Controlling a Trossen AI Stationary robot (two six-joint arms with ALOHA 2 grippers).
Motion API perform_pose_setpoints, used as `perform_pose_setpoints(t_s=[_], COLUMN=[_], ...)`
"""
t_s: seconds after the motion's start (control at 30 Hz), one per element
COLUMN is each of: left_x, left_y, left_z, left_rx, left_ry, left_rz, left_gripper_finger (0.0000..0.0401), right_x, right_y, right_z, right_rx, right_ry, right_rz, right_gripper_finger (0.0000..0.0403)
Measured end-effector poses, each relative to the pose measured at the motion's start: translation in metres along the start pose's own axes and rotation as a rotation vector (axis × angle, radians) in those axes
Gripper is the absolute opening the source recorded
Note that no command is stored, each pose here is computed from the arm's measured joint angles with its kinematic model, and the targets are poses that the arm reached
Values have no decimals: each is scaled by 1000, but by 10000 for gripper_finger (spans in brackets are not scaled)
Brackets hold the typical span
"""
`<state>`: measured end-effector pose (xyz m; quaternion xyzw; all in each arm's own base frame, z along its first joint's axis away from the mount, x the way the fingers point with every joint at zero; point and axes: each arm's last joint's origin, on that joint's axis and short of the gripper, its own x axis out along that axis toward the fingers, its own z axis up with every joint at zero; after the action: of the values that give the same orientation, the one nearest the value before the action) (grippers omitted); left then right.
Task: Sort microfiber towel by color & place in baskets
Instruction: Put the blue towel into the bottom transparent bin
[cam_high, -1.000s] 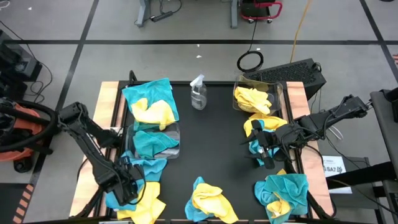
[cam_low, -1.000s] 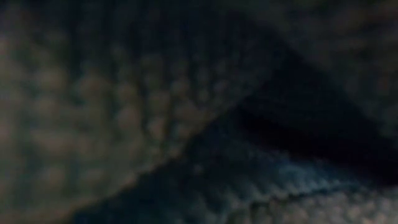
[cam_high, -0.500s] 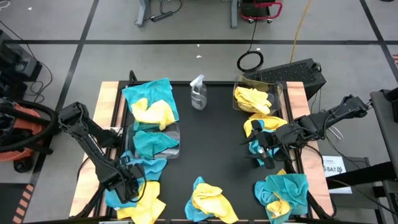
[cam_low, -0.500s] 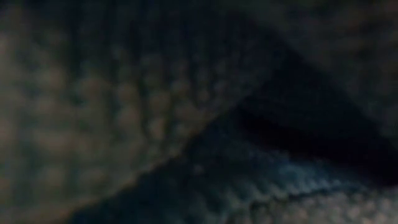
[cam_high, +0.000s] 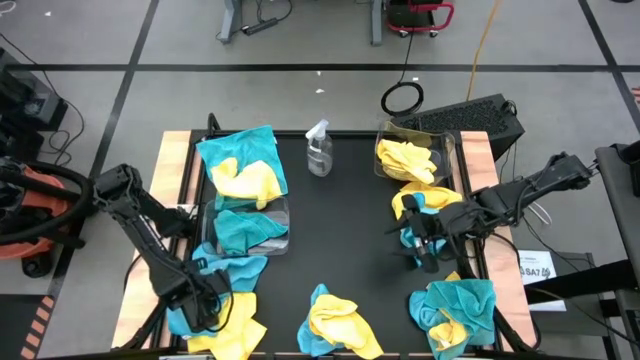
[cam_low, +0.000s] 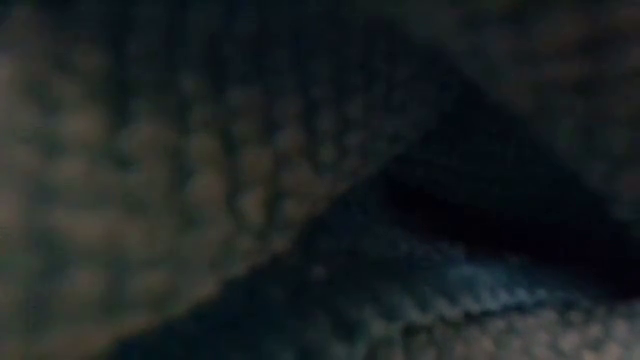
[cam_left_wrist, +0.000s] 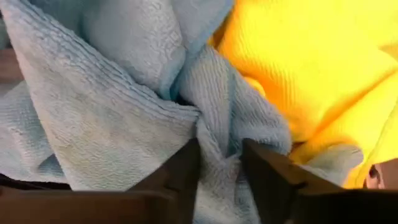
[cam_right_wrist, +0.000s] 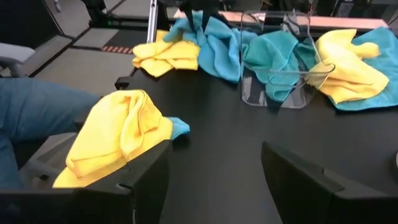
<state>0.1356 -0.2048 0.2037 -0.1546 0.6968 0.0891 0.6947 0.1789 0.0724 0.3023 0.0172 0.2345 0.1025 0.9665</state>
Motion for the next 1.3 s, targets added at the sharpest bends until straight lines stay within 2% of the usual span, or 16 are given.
perform_pose_setpoints(t_s=[0.2, 0.27, 0.37, 0.47, 0.53, 0.63, 0.77, 0.8, 1.03, 1.3], left_x=[2, 2, 2, 2, 2, 2, 2, 1, -21, -86], left_y=[6, 7, 9, 9, 9, 9, 9, 9, 6, -5], left_z=[-9, -11, -12, -13, -13, -13, -13, -13, -10, -5], left_rx=[-29, -45, -49, -45, -35, -11, 15, 16, 39, 55], left_ry=[28, 58, 65, 65, 67, 82, 87, 88, 21, -154], left_rz=[72, 84, 99, 100, 99, 96, 99, 104, 154, 165], left_gripper_finger=[238, 255, 257, 232, 201, 137, 30, 17, 6, 4], right_x=[10, 11, 11, 11, 11, 11, 11, 11, 11, 11], right_y=[1, 2, 2, 2, 2, 2, 2, 2, 2, 2], right_z=[-3, -4, -4, -4, -4, -3, -3, -3, -3, -4], right_rx=[-7, -8, -7, -7, -4, 4, 5, 5, -2, -11], right_ry=[41, 48, 49, 49, 49, 48, 48, 48, 48, 53], right_rz=[-2, 7, 17, 17, 17, 17, 17, 17, 18, 18], right_gripper_finger=[240, 240, 240, 240, 240, 240, 240, 240, 240, 240])
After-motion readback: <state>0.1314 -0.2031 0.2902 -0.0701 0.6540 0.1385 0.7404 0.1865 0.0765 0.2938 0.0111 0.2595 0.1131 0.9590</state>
